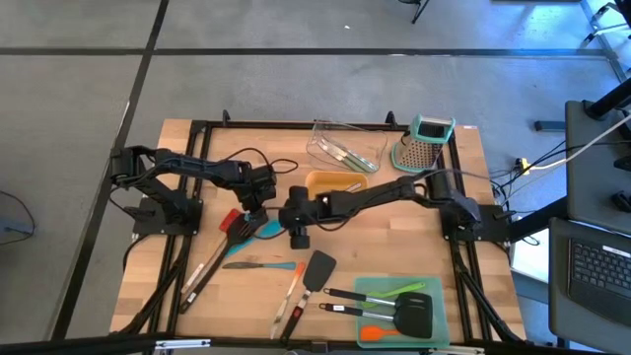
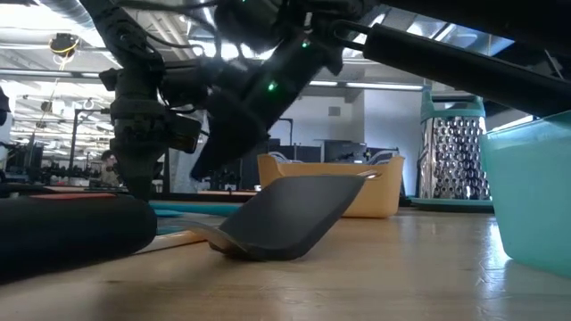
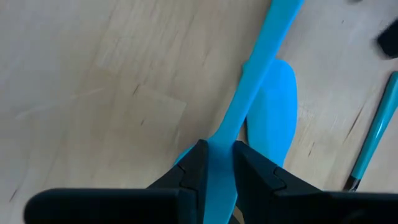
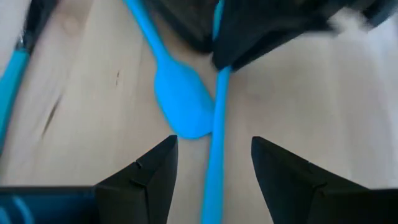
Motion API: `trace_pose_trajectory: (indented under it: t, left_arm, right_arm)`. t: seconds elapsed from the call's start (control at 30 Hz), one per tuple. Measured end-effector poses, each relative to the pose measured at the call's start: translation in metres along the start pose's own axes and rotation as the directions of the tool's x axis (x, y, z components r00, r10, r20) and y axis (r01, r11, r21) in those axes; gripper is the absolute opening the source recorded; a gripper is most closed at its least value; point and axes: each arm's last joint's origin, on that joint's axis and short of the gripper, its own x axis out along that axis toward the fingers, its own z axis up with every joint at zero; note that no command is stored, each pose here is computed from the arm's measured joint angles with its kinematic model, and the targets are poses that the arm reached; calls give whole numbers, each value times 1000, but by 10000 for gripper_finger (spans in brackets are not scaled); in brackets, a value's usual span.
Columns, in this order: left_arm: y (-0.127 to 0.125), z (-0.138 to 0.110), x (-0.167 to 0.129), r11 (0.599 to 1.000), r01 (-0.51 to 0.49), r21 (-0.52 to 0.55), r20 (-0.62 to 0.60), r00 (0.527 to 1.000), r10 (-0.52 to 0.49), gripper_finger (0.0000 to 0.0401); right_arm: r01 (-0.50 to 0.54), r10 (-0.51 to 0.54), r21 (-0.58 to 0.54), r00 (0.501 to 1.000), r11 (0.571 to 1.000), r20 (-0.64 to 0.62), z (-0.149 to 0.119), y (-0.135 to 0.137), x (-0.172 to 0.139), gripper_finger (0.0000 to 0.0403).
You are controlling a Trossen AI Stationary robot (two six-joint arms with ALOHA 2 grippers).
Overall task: Pick & Place Kitchen Items
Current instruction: Put the top blue silicone spatula into the green bin
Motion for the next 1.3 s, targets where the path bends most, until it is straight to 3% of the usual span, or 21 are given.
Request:
trace_pose_trajectory:
  t: [0.33, 0.83, 0.97, 1.2, 1.3]
  left_arm:
    - [0, 0, 0, 1000, 0, 8, 1, 1000, 0, 59]
    - [0, 0, 0, 1000, 1, 11, 2, 1000, -1, 59]
    - [0, 0, 0, 1000, 7, 12, 0, 1000, -7, 59]
    - [-2, 1, 0, 998, 50, 24, -5, 999, -50, 59]
    - [-3, 3, -2, 998, 53, 45, 1, 999, -53, 59]
  right_arm:
    - [0, -2, -17, 996, 1000, -92, -19, 6, 30, 206]
    - [27, -28, -6, 993, 1000, -119, -23, 2, 32, 201]
    - [29, -25, 30, 991, 999, -129, -24, -2, 33, 166]
    - [37, -17, 109, 985, 993, -171, -28, -8, 32, 31]
    - [38, -12, 147, 984, 988, -177, -29, -9, 32, 22]
